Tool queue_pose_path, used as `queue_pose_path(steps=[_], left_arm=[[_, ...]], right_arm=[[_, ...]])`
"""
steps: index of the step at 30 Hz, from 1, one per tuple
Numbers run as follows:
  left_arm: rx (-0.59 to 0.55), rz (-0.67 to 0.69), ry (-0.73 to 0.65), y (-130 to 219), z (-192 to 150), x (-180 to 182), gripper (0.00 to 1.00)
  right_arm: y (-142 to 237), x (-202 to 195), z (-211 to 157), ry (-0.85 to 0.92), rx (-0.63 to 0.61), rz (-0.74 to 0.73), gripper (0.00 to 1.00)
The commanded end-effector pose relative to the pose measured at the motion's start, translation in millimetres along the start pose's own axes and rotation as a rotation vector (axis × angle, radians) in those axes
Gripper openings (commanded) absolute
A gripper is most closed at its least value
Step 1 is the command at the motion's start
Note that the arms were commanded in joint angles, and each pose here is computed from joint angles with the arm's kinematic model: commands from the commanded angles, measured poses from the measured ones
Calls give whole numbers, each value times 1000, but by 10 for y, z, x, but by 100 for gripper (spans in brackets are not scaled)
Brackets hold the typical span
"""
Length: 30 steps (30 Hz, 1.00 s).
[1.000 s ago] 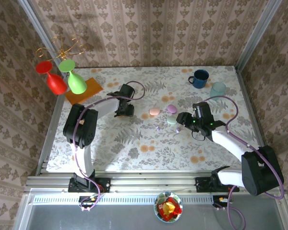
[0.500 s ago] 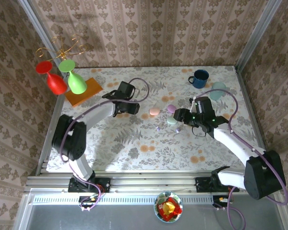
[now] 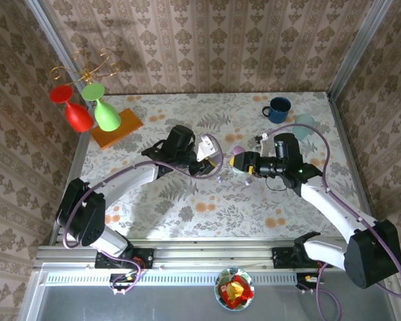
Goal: Insert wireless bluetooth earbuds into charging case
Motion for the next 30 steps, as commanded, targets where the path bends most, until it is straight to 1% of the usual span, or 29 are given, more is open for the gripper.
queue_pose_path(steps=[1,6,10,12,13,21,23,25,27,30], left_arm=[[-102,-95,-163,121,157,-206,37],[-174,-153,-204,172,190,-335,37],[-175,-174,-217,158,154,-361,36],[-171,-176,-215,161,141,-366,36],[-173,-174,-219,165,139,-365,36],[-181,-175,-218,169,131,-373,36],[-187,-176,-214,160,131,-372,36],[-202,-168,-209,160,142,-361,39],[-219,-158,-192,166,126,-359,44],[-289,-137,-165,208,81,-361,57]], right_arm=[[-73,77,-14,-3,31,84,66],[-163,58,4,-13,29,102,66],[-219,25,29,-30,22,112,65],[-233,29,42,-34,18,121,61],[-237,30,42,-34,20,122,59],[-245,26,20,-45,26,132,27],[-238,39,28,-47,21,139,22],[-225,55,37,-47,15,141,20],[-203,75,58,-47,0,142,19],[-170,140,120,-51,-32,163,19]])
Point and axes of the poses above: each hand's point on the last joint's axis, 136 mm out from that joint toward the fingers, its own y axis back along the fingers, its own x axis along the line the jaws close on, z = x × y, the point moved 7 cm from there along y, back along the fingers, and after that the axes turned 13 degrees about y, right-handed, at the moved point
